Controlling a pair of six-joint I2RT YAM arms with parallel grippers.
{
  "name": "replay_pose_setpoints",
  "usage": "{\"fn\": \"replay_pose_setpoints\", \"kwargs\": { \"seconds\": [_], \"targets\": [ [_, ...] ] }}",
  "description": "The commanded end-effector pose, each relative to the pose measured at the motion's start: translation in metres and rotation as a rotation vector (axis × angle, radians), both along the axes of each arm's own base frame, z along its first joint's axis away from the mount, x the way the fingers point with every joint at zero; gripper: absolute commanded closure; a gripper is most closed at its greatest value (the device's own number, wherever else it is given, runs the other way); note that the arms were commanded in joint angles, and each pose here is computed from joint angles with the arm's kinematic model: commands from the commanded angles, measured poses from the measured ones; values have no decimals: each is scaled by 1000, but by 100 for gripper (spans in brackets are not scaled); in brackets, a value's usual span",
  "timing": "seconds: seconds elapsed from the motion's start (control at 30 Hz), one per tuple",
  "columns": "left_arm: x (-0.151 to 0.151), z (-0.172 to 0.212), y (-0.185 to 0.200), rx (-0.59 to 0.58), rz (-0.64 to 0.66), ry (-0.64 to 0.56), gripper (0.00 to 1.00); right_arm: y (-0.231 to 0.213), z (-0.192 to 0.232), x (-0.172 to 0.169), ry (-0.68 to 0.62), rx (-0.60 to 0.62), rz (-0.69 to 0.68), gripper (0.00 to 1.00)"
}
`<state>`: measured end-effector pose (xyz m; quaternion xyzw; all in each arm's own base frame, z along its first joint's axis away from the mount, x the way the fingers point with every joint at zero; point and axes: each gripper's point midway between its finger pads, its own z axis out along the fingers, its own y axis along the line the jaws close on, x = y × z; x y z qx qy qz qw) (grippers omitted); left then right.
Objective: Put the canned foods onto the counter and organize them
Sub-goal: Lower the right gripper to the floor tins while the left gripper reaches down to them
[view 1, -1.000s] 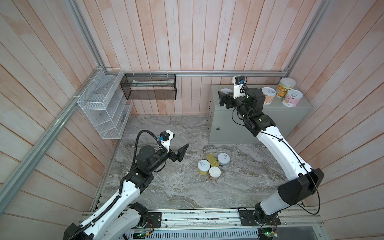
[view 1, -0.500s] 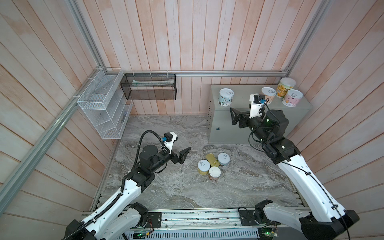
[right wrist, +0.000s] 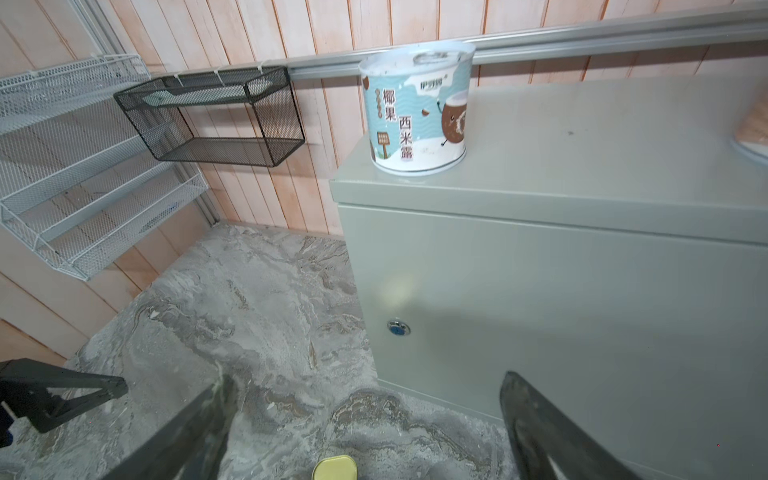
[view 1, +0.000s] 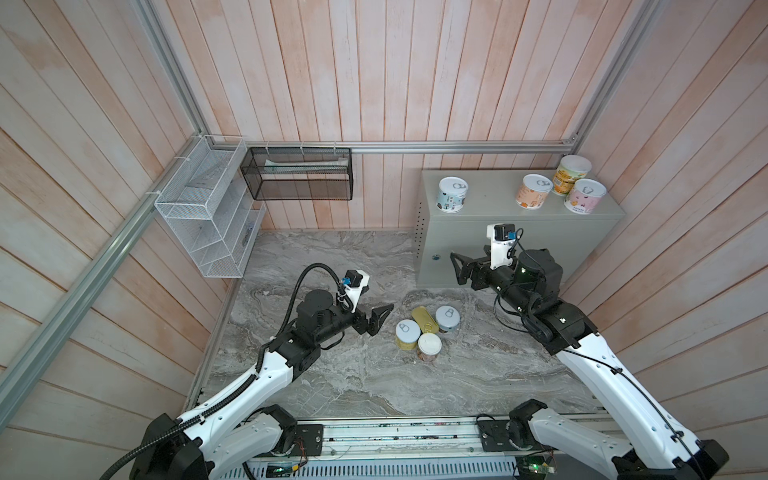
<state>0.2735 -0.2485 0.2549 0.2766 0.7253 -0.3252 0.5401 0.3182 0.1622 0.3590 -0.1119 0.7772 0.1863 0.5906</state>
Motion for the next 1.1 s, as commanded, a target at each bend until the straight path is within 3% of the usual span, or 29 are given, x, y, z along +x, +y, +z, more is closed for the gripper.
{"fn": "replay_pose_setpoints", "kwargs": {
  "seconds": [0.0, 0.2, 0.4, 0.7, 0.87, 1.07],
  "targets": [
    [1, 0, 1, -7, 27, 29, 0, 12, -15, -1, 46, -19, 39, 2],
    [-4, -10, 4, -8, 31, 73, 0, 20, -50, -5, 133, -89, 31, 2],
    [-7, -30, -1, 23, 13, 132, 0, 27, -85, -18, 213, -74, 66, 2],
    [-17, -82, -24, 89, -63, 301, 0, 16, -106, -39, 266, -2, 47, 2],
    [-27, -114, -36, 196, -93, 343, 0, 9, -113, -48, 275, 20, 37, 2],
    [-26, -136, -50, 232, -123, 390, 0, 6, -112, -51, 271, 21, 29, 2]
  ]
}}
